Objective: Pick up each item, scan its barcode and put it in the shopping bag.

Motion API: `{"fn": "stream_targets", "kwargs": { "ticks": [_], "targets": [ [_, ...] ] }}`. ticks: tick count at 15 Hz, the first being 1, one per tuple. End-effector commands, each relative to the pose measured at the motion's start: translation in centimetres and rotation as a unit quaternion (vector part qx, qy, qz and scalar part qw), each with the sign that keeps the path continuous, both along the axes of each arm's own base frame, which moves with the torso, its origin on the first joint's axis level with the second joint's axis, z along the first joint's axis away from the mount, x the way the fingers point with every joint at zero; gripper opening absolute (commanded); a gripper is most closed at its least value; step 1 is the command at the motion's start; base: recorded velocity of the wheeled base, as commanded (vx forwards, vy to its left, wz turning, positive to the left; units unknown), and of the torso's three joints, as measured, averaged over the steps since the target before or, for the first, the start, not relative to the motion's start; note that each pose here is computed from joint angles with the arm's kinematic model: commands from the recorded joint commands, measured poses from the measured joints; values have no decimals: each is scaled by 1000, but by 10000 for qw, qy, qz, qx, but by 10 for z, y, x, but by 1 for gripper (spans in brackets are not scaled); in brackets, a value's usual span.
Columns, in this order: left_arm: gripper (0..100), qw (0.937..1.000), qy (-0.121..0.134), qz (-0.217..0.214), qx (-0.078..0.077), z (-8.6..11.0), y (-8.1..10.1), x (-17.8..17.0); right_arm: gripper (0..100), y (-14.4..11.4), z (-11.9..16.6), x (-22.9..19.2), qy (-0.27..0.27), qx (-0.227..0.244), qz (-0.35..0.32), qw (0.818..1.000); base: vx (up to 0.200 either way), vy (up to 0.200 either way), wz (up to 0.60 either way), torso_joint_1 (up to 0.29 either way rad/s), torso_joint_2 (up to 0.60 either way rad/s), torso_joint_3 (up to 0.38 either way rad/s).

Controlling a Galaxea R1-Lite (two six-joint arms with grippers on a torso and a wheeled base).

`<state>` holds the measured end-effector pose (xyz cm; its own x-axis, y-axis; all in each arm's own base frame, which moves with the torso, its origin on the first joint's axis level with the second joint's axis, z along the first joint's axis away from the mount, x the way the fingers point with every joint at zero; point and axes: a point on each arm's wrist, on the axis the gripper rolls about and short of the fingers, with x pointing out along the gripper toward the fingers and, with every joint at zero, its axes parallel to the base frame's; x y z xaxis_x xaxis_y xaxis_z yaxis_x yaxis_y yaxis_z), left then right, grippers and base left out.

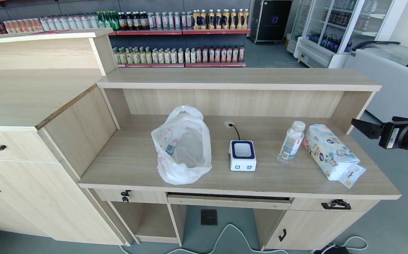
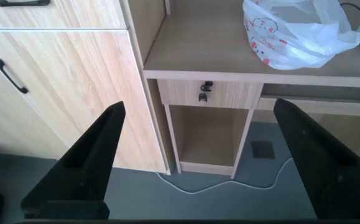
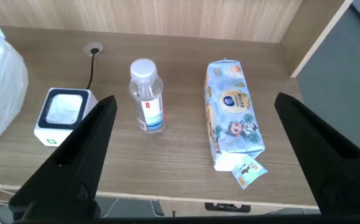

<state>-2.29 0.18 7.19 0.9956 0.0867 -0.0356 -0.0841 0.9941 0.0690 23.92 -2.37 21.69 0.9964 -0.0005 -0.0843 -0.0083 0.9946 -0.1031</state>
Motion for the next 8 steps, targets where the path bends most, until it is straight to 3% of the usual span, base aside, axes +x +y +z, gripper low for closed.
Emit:
{"fn": "stream_targets", "kwargs": {
  "ticks": [1, 8],
  "targets": [
    [100, 10000, -2, 3, -1, 0, 0, 0, 100, -14, -32, 44, 515, 6, -110, 9986, 0, 0, 0, 0, 0, 0],
    [100, 10000, -2, 3, -1, 0, 0, 0, 100, -31, -87, 58, 1324, 116, -372, 9904, 0, 0, 0, 0, 0, 0]
  ]
}}
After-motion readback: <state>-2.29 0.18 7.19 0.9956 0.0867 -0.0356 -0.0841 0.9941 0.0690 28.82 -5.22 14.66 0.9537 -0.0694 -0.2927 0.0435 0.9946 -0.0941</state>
